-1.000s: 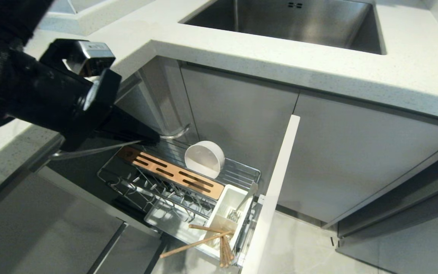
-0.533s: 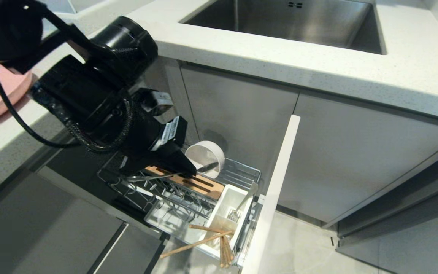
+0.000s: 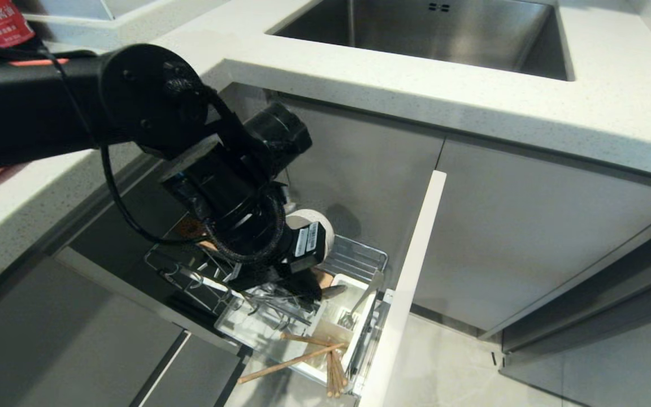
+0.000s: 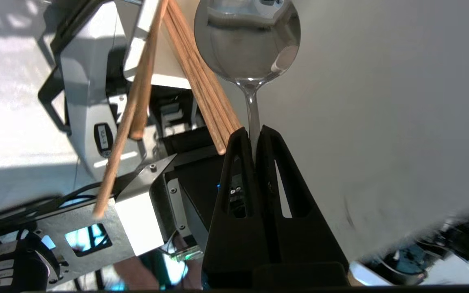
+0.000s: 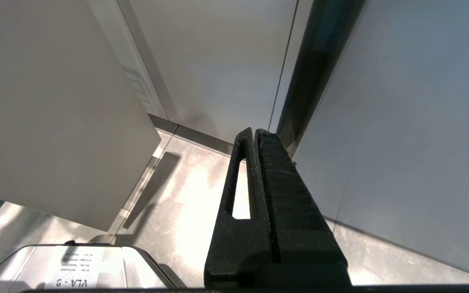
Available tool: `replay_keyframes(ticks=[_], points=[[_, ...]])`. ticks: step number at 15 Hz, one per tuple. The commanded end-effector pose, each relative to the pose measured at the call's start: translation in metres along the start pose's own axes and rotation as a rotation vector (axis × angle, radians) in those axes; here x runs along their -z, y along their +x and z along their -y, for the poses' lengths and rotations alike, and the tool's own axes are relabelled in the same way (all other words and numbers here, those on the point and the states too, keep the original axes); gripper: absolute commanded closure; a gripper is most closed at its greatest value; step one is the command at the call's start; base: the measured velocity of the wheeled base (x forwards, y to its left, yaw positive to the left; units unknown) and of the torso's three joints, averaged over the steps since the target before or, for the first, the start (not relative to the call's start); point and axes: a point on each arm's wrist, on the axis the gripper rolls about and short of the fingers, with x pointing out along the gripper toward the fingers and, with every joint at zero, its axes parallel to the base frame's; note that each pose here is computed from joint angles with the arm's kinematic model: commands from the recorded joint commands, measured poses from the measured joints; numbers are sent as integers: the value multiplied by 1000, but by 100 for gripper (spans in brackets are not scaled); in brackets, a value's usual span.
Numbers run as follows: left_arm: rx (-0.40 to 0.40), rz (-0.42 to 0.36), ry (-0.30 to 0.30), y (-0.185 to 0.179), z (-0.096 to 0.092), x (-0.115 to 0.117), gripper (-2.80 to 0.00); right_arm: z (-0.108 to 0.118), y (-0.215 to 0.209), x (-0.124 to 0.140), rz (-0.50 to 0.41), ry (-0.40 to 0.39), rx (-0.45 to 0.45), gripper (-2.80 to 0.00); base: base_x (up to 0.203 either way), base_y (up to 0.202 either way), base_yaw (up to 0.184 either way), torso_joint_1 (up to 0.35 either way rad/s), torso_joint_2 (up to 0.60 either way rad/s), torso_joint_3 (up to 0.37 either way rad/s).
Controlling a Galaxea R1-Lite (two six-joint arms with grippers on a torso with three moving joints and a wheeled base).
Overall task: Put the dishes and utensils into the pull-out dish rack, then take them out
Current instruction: Pick up the spoon and place it in the cupboard
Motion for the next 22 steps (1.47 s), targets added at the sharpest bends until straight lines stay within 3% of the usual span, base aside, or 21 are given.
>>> replay_keyframes(ticks=[1, 10, 22], points=[[-31, -50, -12, 21, 2, -5, 0, 0, 0, 0, -1, -1, 0, 0, 0, 0, 0, 0, 0, 0], [-50, -114, -41, 49, 2, -15, 0, 0, 0, 0, 0, -1, 0, 0, 0, 0, 0, 0, 0, 0], [-56, -102, -91, 81, -1, -33, 0, 0, 0, 0, -1, 0, 0, 0, 0, 0, 0, 0, 0, 0]])
